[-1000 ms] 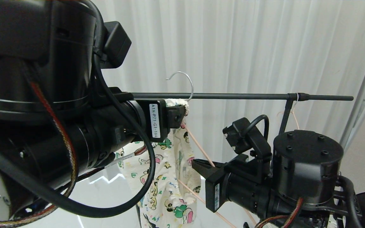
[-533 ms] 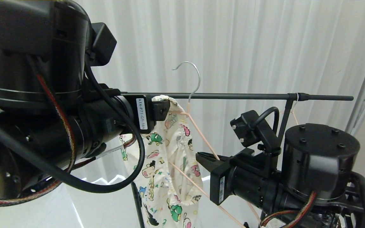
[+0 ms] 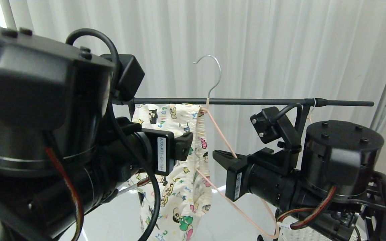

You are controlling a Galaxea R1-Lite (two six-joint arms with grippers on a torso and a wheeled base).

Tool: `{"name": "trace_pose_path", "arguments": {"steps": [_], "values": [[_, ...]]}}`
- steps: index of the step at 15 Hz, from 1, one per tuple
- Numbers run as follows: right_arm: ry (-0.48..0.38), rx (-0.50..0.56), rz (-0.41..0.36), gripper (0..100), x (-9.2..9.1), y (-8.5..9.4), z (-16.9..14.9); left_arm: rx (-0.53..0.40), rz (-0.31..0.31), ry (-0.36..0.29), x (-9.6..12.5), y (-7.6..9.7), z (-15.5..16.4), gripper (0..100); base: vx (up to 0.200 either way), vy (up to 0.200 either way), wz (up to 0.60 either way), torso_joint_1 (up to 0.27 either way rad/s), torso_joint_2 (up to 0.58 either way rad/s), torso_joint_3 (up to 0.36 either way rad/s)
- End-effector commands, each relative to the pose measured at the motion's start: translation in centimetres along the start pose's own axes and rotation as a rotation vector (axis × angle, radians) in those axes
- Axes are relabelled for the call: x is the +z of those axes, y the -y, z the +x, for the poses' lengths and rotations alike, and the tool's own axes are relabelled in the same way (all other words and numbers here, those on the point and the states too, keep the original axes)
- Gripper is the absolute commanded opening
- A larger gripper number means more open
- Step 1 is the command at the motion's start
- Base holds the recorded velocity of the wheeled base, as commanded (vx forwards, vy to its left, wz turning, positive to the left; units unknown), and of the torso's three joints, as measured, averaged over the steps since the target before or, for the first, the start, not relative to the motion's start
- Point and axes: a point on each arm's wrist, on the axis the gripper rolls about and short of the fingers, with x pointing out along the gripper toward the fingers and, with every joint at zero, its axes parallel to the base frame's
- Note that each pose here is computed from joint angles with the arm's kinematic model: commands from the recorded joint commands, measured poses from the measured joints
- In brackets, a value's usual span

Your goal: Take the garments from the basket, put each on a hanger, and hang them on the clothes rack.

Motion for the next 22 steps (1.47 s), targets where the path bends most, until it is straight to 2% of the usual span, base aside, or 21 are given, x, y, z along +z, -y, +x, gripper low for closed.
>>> {"name": "trace_pose_path", "arguments": {"steps": [1,3,5,6,7,9,10,12,14,15,16,17,19,21,22], "values": [[0.022,-0.025,-0.005,0,0.6,0.8,-0.1,-0.023,0.014,-0.006,-1.0,-0.6,-1.3,100,0.0,0.0,0.0,0.0,0.0,0.0],[0.027,-0.037,-0.014,0,0.8,1.2,-0.4,-0.022,0.036,-0.024,-2.7,-1.8,-2.4,100,0.0,0.0,0.0,0.0,0.0,0.0],[-0.005,-0.042,-0.043,0,0.0,1.6,-1.1,-0.007,0.085,-0.036,-4.6,-4.0,-3.8,100,0.0,0.0,0.0,0.0,0.0,0.0],[-0.011,-0.04,-0.05,0,-0.2,1.7,-1.4,-0.002,0.095,-0.036,-4.9,-4.5,-4.0,100,0.0,0.0,0.0,0.0,0.0,0.0],[-0.039,-0.009,-0.067,0,-0.9,2.0,-2.9,-0.049,0.123,-0.032,-5.7,-6.1,-5.2,100,0.0,0.0,0.0,0.0,0.0,0.0],[-0.072,0.054,-0.102,0,-1.6,2.4,-4.8,-0.154,0.174,-0.019,-6.6,-7.5,-6.7,100,0.0,0.0,0.0,0.0,0.0,0.0],[-0.095,0.086,-0.141,0,-2.3,2.6,-6.2,-0.221,0.232,-0.008,-7.5,-8.3,-7.5,100,0.0,0.0,0.0,0.0,0.0,0.0],[-0.102,0.139,-0.161,0,-2.7,2.0,-7.5,-0.311,0.275,0.0,-8.0,-8.5,-8.0,100,0.0,0.0,0.0,0.0,0.0,0.0],[-0.104,0.187,-0.172,0,-3.1,1.3,-8.5,-0.383,0.269,0.024,-7.5,-8.3,-8.1,100,0.0,0.0,0.0,0.0,0.0,0.0],[-0.109,0.222,-0.185,0,-3.7,0.8,-9.1,-0.438,0.264,0.041,-7.4,-8.0,-8.0,100,0.0,0.0,0.0,0.0,0.0,0.0],[-0.13,0.257,-0.211,0,-4.8,0.5,-9.9,-0.519,0.288,0.039,-7.6,-7.8,-7.9,100,0.0,0.0,0.0,0.0,0.0,0.0],[-0.136,0.273,-0.219,0,-5.3,0.4,-10.3,-0.558,0.311,0.022,-8.1,-7.7,-7.7,100,0.0,0.0,0.0,0.0,0.0,0.0],[-0.173,0.28,-0.259,0,-6.8,0.9,-10.9,-0.594,0.33,-0.005,-8.8,-7.4,-7.3,100,0.0,0.0,0.0,0.0,0.0,0.0],[-0.167,0.299,-0.275,0,-7.3,0.8,-11.3,-0.629,0.334,-0.013,-9.5,-7.4,-7.1,100,0.0,0.0,0.0,0.0,0.0,0.0],[-0.174,0.314,-0.285,0,-7.5,0.7,-11.5,-0.673,0.364,-0.003,-9.8,-7.3,-7.0,100,0.0,0.0,0.0,0.0,0.0,0.0]]}}
